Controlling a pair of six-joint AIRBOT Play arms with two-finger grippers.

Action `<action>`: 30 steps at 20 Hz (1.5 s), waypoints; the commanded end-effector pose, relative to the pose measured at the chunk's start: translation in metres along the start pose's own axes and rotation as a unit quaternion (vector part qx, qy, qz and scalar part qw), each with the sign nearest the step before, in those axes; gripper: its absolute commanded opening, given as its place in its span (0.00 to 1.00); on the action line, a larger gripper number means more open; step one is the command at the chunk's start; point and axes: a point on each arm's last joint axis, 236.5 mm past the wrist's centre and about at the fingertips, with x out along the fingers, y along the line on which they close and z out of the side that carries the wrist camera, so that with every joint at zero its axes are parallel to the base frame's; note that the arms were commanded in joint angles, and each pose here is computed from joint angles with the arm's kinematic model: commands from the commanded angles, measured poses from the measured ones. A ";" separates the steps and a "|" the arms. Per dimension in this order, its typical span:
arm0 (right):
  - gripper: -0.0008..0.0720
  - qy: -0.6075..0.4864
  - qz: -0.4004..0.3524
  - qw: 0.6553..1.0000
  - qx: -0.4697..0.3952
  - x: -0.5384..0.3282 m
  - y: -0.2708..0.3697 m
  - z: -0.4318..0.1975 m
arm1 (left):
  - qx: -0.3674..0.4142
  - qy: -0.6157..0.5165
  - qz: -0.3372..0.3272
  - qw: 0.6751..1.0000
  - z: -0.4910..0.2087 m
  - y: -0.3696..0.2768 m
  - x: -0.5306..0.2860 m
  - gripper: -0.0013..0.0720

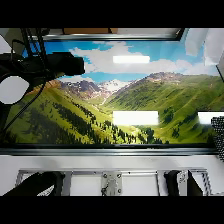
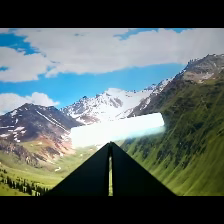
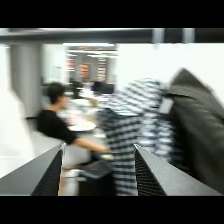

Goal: Fold the clothes and pants, and hang the long-sleeved shirts on hangers.

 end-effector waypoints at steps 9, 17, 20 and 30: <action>0.65 0.163 0.629 0.740 0.176 -0.204 0.362 -0.062 | -0.003 0.091 -0.052 0.994 -0.045 -0.030 0.042 0.04; 0.65 0.258 0.854 0.447 0.062 -0.462 0.469 -0.103 | -0.078 0.180 -0.183 0.963 -0.103 -0.052 0.062 0.04; 0.65 0.274 0.865 0.417 0.055 -0.486 0.476 -0.113 | -0.105 0.179 -0.170 0.963 -0.137 -0.042 0.069 0.04; 0.04 0.280 0.864 0.414 0.054 -0.487 0.479 -0.118 | -0.107 0.189 -0.166 0.962 -0.151 -0.039 0.068 0.04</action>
